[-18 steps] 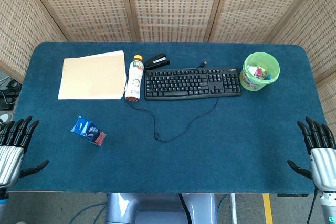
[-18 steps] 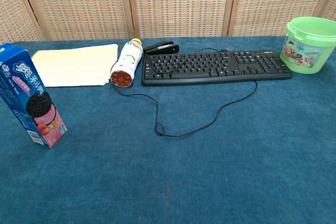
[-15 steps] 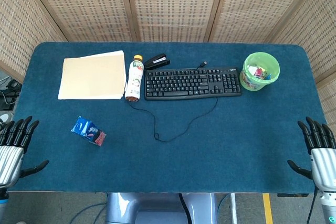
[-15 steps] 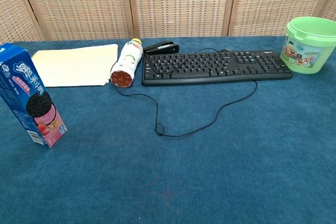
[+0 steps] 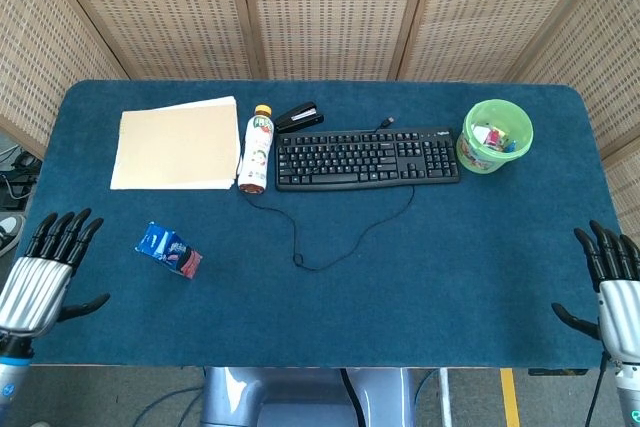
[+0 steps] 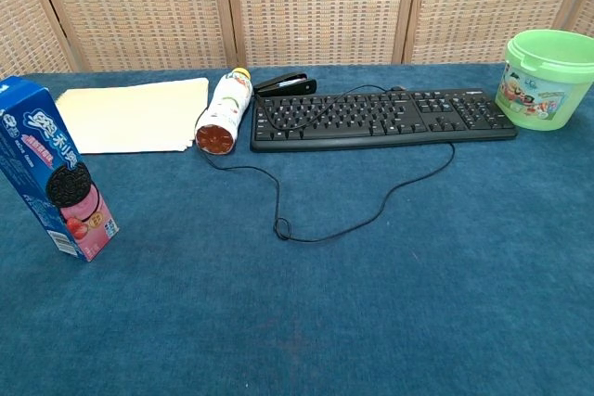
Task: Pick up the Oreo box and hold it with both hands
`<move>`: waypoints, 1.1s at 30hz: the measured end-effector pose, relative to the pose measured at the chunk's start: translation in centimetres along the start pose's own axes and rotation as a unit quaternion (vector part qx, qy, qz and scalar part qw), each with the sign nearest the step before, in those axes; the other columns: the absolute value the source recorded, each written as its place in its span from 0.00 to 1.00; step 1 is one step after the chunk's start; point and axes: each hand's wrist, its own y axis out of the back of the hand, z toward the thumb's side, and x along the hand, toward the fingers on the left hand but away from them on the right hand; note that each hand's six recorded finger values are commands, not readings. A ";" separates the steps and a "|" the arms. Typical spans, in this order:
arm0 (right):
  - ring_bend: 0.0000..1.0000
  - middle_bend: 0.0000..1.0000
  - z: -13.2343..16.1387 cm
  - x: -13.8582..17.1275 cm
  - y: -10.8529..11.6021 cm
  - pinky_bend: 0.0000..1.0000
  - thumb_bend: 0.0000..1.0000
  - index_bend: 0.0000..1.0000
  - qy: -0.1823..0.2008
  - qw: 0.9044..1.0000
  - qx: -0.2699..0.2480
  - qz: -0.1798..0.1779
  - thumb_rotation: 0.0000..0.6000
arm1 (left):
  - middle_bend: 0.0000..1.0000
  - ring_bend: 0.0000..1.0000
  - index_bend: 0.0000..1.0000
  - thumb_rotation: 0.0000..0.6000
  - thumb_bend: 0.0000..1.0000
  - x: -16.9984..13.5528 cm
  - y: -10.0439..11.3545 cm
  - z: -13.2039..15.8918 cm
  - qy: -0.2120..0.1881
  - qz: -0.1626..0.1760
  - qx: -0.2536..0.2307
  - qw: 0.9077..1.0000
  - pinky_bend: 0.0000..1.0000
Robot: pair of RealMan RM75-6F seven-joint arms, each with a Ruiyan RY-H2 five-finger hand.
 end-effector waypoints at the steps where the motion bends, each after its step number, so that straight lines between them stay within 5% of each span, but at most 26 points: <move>1: 0.00 0.00 0.0 0.0 0.0 0.00 0.00 0.00 0.000 1.000 0.000 -0.001 1.00 | 0.00 0.00 0.00 1.00 0.00 0.7 0.3 0.2 -0.011 -0.002 0.006 1.000 0.00; 5: 0.00 0.00 -0.1 -0.2 0.1 0.00 0.00 0.00 -0.002 1.000 0.001 -0.003 1.00 | 0.00 0.00 0.00 1.00 0.00 4.2 1.6 1.2 -0.064 -0.011 0.024 0.998 0.00; 12: 0.00 0.00 -0.6 -0.2 0.2 0.00 0.00 0.00 -0.013 1.000 0.009 -0.009 1.00 | 0.00 0.00 0.00 1.00 0.00 7.9 1.5 3.1 -0.137 -0.084 0.030 0.987 0.00; 17: 0.00 0.00 -0.8 -0.2 0.3 0.00 0.00 0.00 -0.018 1.000 0.010 -0.013 1.00 | 0.00 0.00 0.00 1.00 0.00 8.9 1.2 3.4 -0.153 -0.122 0.052 0.979 0.01; 27: 0.00 0.00 -1.0 -0.3 0.2 0.00 0.00 0.00 -0.022 1.000 0.010 -0.010 1.00 | 0.05 0.11 0.10 1.00 0.00 10.2 -0.5 4.1 -0.156 -0.136 0.072 0.976 0.16; 29: 0.00 0.00 -1.0 -0.4 0.2 0.00 0.00 0.00 -0.023 1.000 0.010 -0.010 1.00 | 0.11 0.16 0.16 1.00 0.00 10.5 -1.0 4.2 -0.156 -0.140 0.074 0.975 0.21; 33: 0.00 0.00 -1.2 -0.4 0.2 0.00 0.00 0.00 -0.027 1.000 0.010 -0.010 1.00 | 0.37 0.35 0.47 1.00 0.01 11.0 -2.0 4.6 -0.157 -0.143 0.067 0.975 0.37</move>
